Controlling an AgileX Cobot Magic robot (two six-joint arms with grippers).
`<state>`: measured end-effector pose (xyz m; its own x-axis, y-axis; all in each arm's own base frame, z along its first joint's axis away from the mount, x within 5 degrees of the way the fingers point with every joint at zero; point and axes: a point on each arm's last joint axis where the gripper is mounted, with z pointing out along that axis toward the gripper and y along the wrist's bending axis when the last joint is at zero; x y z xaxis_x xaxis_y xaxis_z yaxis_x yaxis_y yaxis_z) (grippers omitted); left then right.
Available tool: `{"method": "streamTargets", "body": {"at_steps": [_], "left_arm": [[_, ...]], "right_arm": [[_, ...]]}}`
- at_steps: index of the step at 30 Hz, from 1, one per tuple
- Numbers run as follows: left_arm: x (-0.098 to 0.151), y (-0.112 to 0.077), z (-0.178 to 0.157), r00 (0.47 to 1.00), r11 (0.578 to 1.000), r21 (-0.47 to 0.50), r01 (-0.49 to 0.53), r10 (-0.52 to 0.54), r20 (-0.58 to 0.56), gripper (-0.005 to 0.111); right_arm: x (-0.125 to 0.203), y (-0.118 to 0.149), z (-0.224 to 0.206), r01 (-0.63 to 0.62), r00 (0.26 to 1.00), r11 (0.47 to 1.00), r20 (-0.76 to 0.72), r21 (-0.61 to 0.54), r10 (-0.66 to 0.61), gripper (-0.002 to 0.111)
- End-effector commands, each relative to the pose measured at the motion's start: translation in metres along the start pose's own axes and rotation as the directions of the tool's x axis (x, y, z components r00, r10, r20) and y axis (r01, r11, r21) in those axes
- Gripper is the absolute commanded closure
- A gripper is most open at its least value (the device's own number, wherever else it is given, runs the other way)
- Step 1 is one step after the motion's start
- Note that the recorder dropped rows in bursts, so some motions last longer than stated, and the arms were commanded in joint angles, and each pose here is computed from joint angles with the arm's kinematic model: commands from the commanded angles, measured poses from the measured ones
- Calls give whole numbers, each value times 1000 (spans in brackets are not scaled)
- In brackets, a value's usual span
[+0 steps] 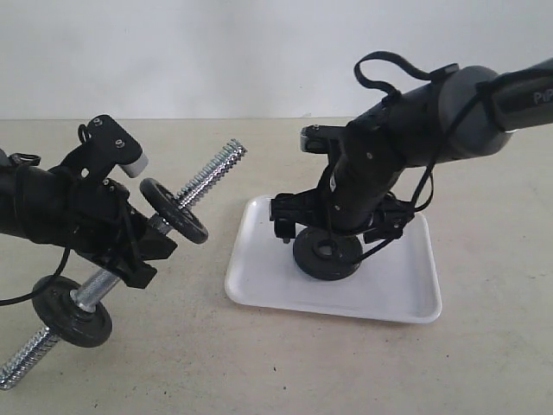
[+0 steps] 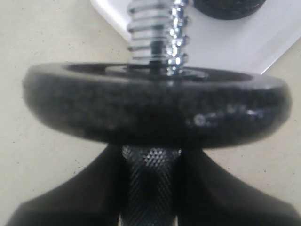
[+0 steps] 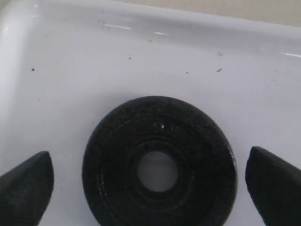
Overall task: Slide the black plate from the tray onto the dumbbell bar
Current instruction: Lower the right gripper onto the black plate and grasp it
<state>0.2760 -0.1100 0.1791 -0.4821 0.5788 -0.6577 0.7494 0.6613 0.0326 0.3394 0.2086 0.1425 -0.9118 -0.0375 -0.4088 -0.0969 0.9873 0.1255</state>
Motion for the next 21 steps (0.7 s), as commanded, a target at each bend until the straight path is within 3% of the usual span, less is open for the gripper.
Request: {"method": "streamTargets", "body": {"at_steps": [1,21], "left_arm": [[-17,2,-14,997,999,-40,18,-15,77,102],[-17,2,-14,997,999,-37,18,-15,77,102]], "right_arm": [[-1,3,6,11,1000,999,-28,46,-10,3],[11,-3,35,-29,996,995,-78,98,36,3]]}}
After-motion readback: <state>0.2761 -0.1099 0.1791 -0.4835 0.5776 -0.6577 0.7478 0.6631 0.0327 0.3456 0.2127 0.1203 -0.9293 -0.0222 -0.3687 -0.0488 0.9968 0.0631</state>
